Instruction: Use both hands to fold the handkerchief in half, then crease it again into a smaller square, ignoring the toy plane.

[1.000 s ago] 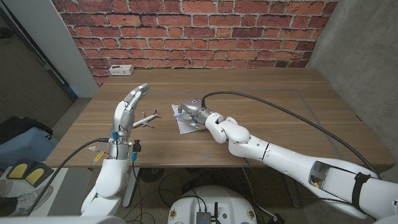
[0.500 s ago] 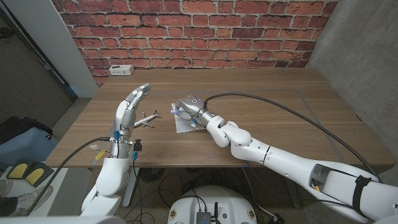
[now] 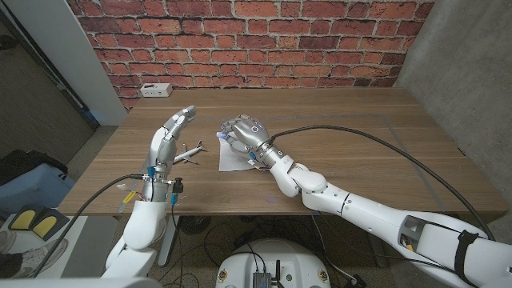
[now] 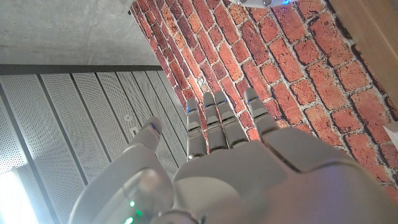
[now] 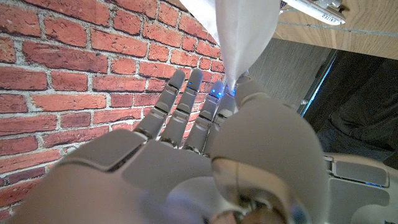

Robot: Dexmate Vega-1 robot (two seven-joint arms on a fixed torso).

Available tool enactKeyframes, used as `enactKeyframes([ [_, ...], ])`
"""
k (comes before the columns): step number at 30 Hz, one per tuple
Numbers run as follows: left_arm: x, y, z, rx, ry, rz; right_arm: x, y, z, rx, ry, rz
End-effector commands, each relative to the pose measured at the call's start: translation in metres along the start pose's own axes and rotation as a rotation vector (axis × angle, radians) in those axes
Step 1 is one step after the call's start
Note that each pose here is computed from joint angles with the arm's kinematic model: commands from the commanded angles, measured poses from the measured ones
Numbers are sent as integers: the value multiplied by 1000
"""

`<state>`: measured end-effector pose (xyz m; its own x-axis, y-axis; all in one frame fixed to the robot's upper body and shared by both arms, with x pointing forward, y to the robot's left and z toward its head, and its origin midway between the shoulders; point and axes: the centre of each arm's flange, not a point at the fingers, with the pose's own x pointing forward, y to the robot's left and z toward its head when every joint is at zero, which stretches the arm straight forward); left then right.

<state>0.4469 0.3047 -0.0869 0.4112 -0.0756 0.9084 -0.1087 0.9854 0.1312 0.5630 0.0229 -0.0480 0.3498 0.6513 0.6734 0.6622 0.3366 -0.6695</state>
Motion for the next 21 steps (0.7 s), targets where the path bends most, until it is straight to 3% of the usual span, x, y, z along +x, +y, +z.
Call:
enactKeyframes([
  [1, 2, -1, 2, -23, -18, -11, -5, -4, 6, -2, -57, -114],
  [11, 4, -1, 9, -50, -52, -50, 12, -3, 8, -28, -70, -135],
  [21, 2, 0, 8, -95, -47, -76, 17, 3, 7, 7, -16, -275],
])
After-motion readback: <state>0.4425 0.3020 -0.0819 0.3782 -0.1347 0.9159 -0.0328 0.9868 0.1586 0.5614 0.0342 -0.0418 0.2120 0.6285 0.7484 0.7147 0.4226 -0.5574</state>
